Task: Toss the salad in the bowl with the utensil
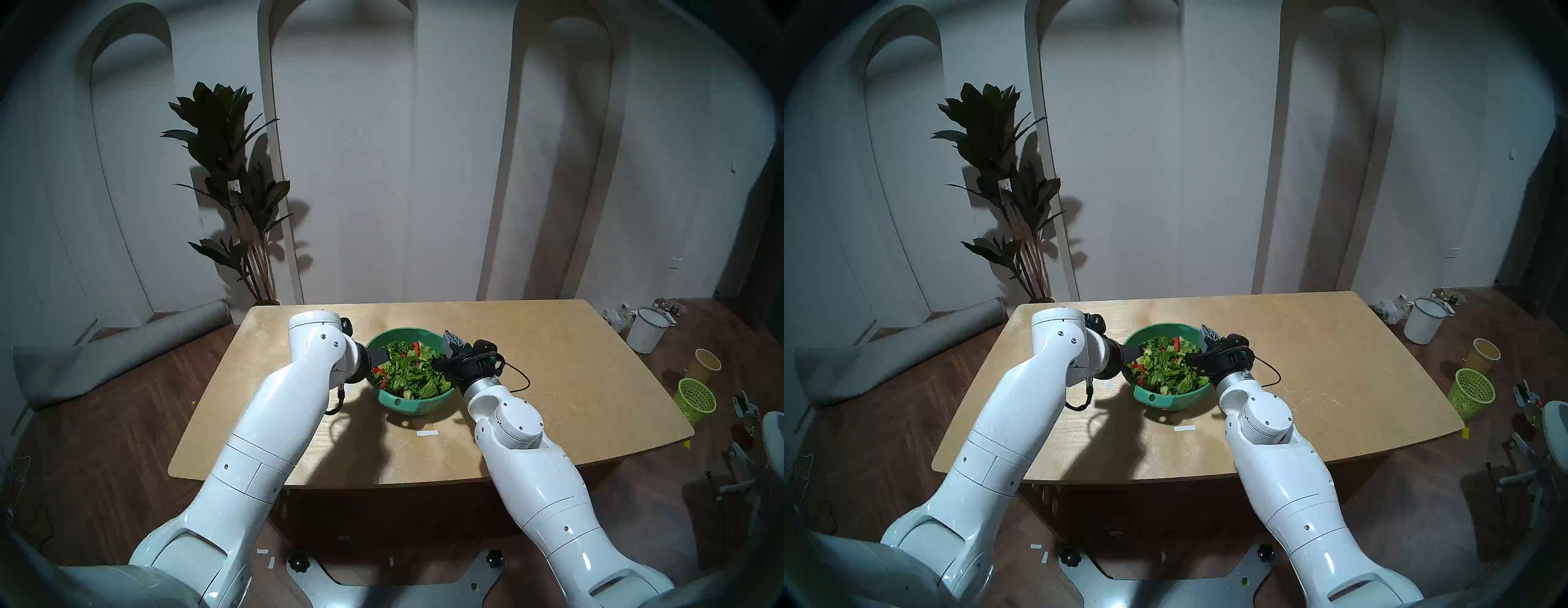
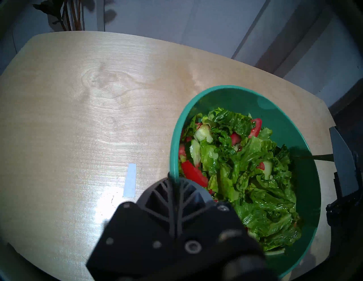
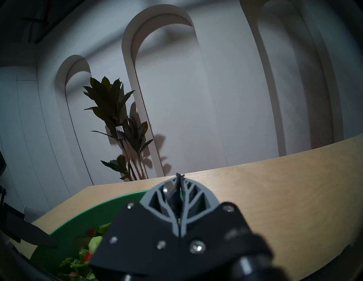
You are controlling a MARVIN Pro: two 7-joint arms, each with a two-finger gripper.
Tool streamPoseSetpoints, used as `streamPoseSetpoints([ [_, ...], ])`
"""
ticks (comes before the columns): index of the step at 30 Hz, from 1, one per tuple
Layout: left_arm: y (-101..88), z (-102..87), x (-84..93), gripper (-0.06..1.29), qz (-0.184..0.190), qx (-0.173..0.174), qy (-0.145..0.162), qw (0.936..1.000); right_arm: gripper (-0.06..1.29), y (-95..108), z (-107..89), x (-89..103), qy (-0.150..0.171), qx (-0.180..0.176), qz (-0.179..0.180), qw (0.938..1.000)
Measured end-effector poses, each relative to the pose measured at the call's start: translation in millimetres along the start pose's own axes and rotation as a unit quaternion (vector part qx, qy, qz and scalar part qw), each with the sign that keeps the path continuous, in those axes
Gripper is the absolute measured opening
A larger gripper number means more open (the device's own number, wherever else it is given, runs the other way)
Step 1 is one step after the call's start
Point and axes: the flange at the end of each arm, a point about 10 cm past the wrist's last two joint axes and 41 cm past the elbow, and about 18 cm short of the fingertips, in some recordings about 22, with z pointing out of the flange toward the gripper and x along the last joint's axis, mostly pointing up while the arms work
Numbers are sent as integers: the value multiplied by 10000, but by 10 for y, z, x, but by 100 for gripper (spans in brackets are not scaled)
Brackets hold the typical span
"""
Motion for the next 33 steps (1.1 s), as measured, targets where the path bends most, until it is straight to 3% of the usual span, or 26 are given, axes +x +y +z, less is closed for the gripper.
streamPoseSetpoints([
  [5,-5,-2,7,-3,-8,12,13,10000,-3,-71,35,38,82,51,305,9995],
  [11,-11,-3,13,-3,-8,37,31,10000,-3,-120,95,137,160,17,1177,9929],
  [16,-17,-3,17,-3,-6,61,45,10000,-3,-118,122,155,79,-50,2080,9781],
  [18,-17,-3,17,-3,-6,65,47,10000,-3,-119,129,157,17,-54,2520,9677],
  [21,-14,-3,19,-3,-10,62,50,10000,-3,-134,134,179,-47,-21,2990,9542],
  [24,-9,-4,20,-3,-15,55,51,10000,-3,-158,133,218,-111,1,3244,9458],
  [29,1,-7,21,-3,-24,34,49,10000,-3,-156,77,226,-280,-144,3335,9422],
  [33,6,-7,21,-3,-31,22,45,10000,-3,-183,-4,228,-394,-173,3102,9497],
])
